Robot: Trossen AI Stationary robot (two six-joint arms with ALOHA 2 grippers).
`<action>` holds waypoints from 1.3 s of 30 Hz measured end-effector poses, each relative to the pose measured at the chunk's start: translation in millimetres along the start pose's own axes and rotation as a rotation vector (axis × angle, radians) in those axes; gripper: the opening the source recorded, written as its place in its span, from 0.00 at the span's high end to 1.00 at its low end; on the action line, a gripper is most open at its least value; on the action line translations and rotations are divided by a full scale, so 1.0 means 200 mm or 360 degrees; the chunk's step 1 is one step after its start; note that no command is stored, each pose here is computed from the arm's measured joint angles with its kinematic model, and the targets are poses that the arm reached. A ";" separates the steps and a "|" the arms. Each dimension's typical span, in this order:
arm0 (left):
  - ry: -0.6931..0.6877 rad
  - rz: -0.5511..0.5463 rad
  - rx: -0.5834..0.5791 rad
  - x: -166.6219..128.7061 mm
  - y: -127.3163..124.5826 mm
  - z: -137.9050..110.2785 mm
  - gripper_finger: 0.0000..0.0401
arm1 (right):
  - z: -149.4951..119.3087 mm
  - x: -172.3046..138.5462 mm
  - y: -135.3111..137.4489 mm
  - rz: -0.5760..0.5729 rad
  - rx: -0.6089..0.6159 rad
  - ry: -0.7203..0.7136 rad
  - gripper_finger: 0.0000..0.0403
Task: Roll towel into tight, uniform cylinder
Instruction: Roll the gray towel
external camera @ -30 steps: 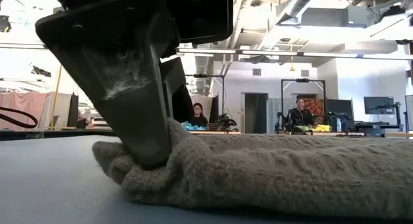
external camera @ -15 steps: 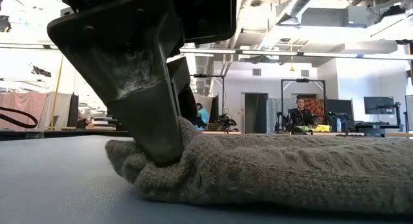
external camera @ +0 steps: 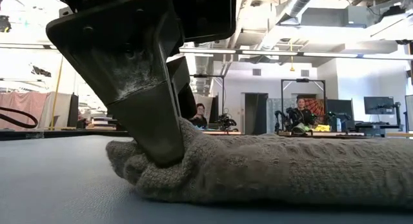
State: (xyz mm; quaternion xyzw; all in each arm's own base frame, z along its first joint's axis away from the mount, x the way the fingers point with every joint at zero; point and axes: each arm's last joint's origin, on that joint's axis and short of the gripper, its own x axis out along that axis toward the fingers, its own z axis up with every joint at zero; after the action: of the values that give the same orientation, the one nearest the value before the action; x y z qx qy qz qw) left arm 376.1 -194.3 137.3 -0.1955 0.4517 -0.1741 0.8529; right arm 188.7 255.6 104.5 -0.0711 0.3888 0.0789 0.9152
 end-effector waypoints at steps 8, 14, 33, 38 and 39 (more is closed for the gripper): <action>-0.0033 -0.0003 0.0017 0.00 0.00 0.01 1.00 | 0.07 -0.17 -0.05 0.0130 0.0171 0.0059 0.95; -0.0036 -0.0031 0.0002 0.00 -0.01 0.01 1.00 | 0.14 -0.22 -0.11 0.0240 0.0479 0.0104 0.94; 0.0174 0.0041 -0.0515 0.00 0.01 -0.05 0.94 | 0.03 -0.09 -0.34 0.0387 0.1387 0.0265 0.95; 0.0255 0.0063 -0.0509 -0.01 0.01 -0.07 0.85 | 0.05 -0.06 -0.40 0.0421 0.1449 0.0344 0.95; 0.0283 0.0062 -0.0496 -0.02 0.01 -0.07 0.84 | 0.05 -0.06 -0.41 0.0424 0.1458 0.0353 0.95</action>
State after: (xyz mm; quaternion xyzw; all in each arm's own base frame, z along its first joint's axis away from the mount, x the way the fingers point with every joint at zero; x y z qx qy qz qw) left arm 363.3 -192.8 131.0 -0.3003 0.5505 -0.1021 0.7722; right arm 204.0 177.1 126.0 0.3812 0.4844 0.0082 0.7874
